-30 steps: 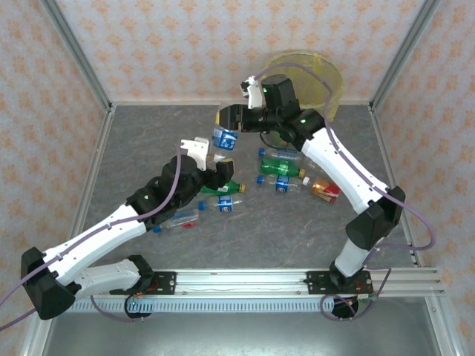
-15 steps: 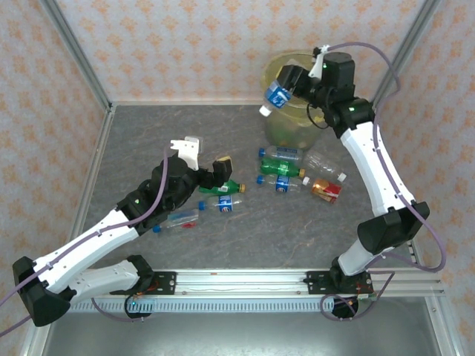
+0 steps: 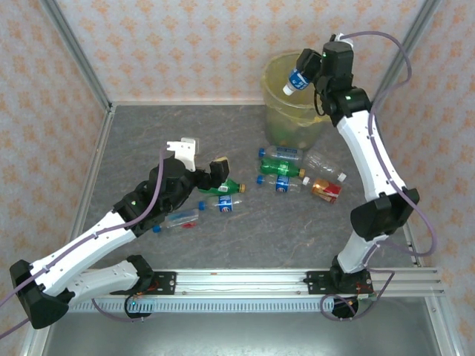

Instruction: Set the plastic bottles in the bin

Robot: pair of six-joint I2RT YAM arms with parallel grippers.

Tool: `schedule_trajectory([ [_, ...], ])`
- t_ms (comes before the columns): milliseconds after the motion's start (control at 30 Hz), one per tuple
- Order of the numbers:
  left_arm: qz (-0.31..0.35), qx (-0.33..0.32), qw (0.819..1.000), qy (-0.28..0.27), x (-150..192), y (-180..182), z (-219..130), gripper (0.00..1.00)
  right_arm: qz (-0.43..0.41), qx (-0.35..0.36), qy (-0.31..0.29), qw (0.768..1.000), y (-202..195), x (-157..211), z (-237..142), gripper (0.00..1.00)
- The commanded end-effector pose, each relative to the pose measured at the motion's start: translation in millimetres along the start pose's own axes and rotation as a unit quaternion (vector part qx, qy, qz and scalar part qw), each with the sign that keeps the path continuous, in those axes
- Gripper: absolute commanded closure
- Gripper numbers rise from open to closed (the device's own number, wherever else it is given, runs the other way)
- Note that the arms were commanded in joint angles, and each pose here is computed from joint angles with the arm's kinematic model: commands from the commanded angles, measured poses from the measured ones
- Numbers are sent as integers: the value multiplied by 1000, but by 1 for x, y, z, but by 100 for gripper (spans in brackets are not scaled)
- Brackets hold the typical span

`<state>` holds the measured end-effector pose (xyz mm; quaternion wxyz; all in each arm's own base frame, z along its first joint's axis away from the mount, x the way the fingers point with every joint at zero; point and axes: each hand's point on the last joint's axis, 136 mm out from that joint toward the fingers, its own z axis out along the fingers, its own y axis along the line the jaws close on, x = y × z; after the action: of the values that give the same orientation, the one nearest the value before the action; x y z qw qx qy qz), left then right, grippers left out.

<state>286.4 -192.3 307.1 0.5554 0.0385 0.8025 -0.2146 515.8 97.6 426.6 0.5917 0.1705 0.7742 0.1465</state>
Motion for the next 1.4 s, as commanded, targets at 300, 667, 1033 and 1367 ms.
schedule_trajectory([
  [300,-3,-16,1000,-10,-10,5,-12,1,-62,54,-9,997,1,13,61,43],
  [667,-5,-31,999,-19,-11,13,-17,1,-73,33,2,997,19,20,58,0],
  [1033,-22,-58,998,-12,1,24,-9,1,-70,12,-4,997,31,5,13,0],
  [1367,-83,-116,990,9,39,56,-14,1,-77,-43,31,996,52,38,-41,0],
])
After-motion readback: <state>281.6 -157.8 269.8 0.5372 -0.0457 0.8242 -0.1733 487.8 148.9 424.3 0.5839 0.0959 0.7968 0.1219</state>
